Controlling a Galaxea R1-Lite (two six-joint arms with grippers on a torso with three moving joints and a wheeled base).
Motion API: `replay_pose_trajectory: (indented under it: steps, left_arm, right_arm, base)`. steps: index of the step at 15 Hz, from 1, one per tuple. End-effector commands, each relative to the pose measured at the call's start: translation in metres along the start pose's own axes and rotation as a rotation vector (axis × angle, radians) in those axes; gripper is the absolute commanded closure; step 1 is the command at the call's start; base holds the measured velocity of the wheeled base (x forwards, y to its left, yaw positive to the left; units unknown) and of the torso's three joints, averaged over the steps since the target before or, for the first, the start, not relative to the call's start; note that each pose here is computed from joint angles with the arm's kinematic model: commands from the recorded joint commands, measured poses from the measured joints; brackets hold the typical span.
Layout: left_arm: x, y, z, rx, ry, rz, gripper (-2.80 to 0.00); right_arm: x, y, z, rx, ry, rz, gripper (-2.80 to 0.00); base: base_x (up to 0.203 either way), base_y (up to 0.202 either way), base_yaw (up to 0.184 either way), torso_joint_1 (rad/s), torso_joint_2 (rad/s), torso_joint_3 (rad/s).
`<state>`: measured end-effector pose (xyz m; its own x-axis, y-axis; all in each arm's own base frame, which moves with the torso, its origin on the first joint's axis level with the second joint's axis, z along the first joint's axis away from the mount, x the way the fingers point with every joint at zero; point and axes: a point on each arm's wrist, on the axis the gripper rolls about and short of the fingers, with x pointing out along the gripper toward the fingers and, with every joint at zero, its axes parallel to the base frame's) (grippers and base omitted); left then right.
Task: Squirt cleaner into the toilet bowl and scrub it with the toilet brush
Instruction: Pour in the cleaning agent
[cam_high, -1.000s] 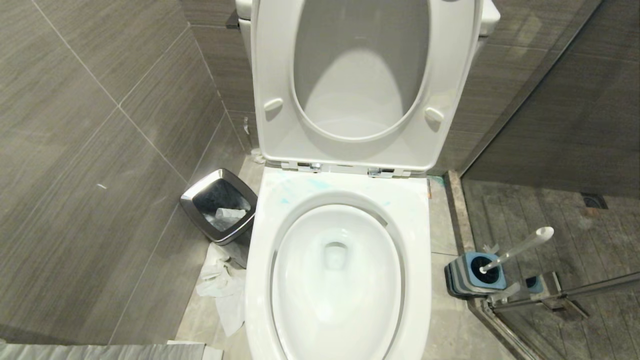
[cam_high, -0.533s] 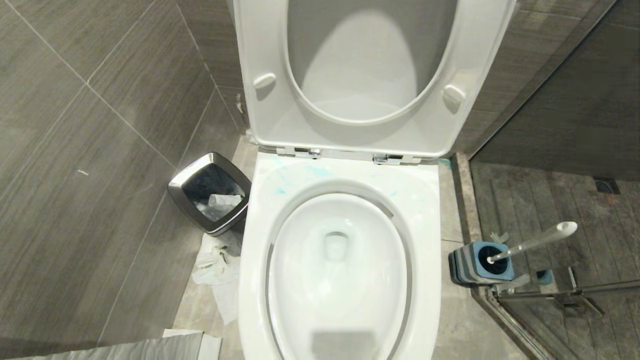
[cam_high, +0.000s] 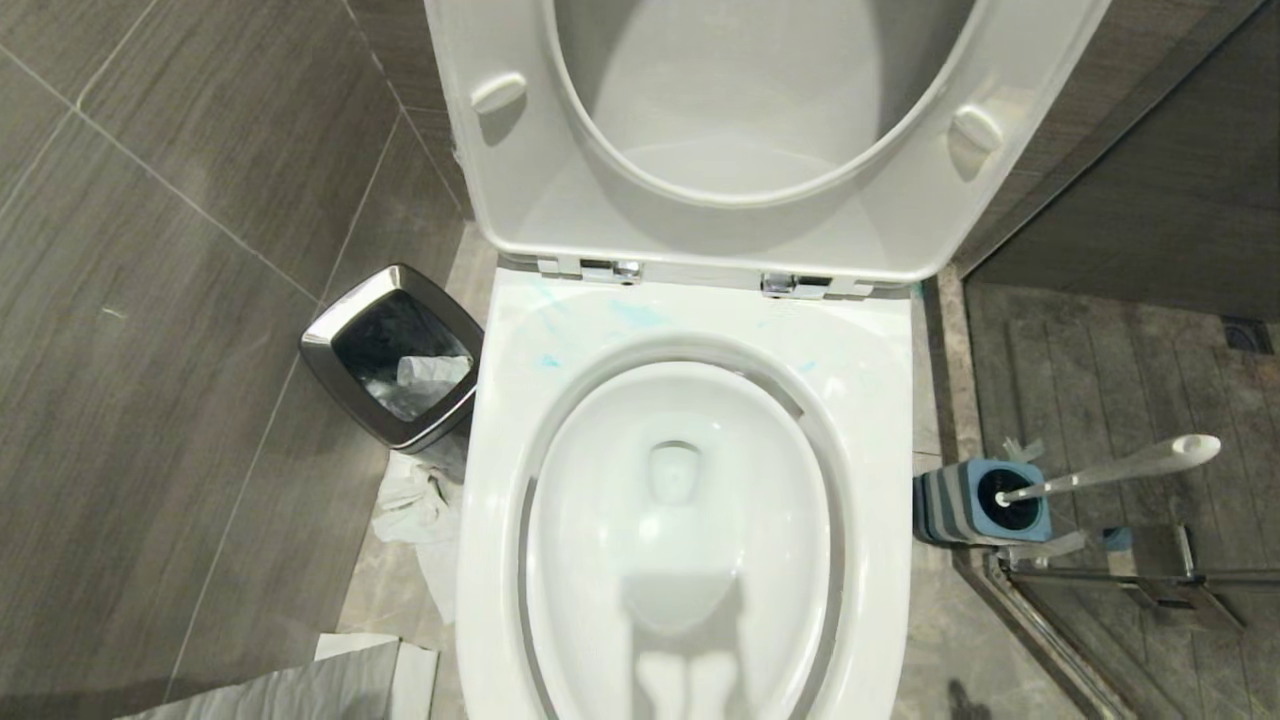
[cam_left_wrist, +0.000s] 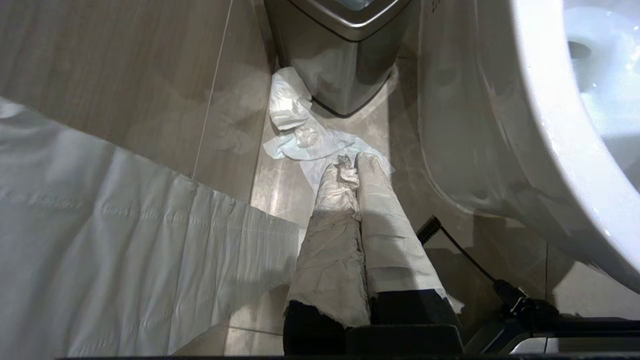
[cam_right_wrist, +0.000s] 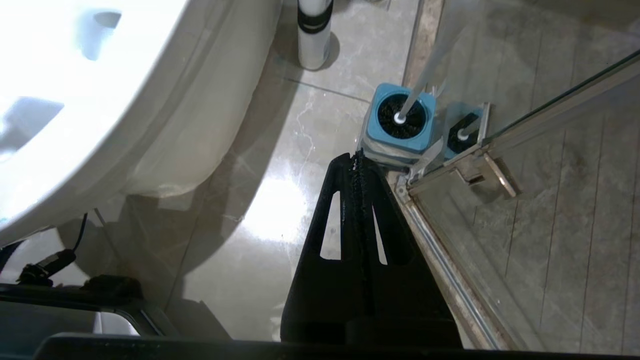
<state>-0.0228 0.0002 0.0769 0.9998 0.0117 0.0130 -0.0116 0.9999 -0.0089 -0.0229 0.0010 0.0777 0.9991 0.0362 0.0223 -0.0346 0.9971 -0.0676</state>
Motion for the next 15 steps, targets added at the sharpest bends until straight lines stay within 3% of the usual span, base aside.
replay_pose_trajectory:
  steps: [1, 9, 15]
  left_arm:
    - [0.0004, 0.0000, -0.0017, 0.000, 0.005, 0.001, 0.00]
    - [0.0004, 0.0000, -0.0017, -0.002, 0.005, 0.001, 0.00]
    - [0.0004, 0.0000, -0.0017, -0.002, 0.005, 0.001, 0.00]
  right_arm:
    - [0.0008, 0.0002, -0.0034, 0.000, 0.011, 0.001, 0.00]
    - [0.0008, 0.0002, -0.0034, 0.000, 0.011, 0.001, 0.00]
    - [0.0008, 0.0002, -0.0035, 0.000, 0.012, 0.000, 0.00]
  base:
    - [0.000, 0.000, 0.000, 0.002, 0.00, -0.198]
    - [0.000, 0.000, 0.000, 0.001, 0.00, -0.193]
    - [0.000, 0.000, 0.000, 0.000, 0.00, -0.022]
